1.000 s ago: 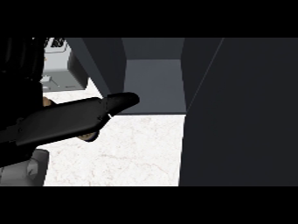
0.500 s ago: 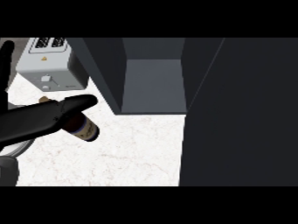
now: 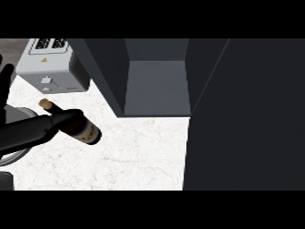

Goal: Pick up the wine, place it into the cabinet and close the cabinet

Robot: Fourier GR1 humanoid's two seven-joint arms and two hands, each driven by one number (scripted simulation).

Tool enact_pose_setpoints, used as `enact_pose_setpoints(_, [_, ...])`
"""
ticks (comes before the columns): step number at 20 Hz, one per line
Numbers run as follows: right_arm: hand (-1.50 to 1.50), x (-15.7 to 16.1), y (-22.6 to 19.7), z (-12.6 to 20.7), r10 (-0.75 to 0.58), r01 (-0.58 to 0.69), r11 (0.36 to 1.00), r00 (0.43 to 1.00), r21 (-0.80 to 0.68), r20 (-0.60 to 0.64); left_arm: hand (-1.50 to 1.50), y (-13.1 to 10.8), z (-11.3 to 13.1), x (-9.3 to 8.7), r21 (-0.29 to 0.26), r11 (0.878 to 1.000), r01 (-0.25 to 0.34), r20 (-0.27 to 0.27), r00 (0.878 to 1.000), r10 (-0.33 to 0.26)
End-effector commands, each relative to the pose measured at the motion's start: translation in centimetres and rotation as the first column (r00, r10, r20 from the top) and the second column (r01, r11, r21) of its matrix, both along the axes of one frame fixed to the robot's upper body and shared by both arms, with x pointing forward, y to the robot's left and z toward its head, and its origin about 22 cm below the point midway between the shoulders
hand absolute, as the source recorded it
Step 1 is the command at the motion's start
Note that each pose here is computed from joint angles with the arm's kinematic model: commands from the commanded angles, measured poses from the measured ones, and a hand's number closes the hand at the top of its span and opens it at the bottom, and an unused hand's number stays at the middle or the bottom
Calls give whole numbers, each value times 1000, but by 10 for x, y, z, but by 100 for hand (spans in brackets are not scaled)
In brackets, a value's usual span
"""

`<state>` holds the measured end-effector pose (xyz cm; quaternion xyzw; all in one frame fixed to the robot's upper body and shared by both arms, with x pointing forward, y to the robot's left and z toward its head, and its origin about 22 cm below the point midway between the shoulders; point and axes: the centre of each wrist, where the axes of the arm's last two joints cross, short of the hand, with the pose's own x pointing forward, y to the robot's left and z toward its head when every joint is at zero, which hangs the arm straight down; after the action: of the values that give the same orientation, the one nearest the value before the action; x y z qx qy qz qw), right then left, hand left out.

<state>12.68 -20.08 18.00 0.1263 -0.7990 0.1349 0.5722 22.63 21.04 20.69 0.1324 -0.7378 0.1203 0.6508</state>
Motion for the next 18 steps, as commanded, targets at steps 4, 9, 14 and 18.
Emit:
enact_pose_setpoints(4, [-150, -45, -3, 26, 65, -69, 996, 995, 52, 71, -150, 23, -47, 3, -16, 1000, -24, -72, 997, 23])
enact_pose_setpoints(9, [-150, -49, -10, 31, 52, -54, 998, 997, 37, 58, -150, 28, -70, 2, 6, 1000, 7, -95, 995, -6])
enact_pose_setpoints(14, [-150, -41, -3, 34, 35, -40, 997, 997, 68, 66, -150, 46, -90, 11, -23, 999, 28, -109, 994, -30])
enact_pose_setpoints(18, [-150, -50, -8, 37, 52, -55, 997, 997, 46, 64, -150, 59, -116, 28, -6, 1000, -4, -131, 991, 3])
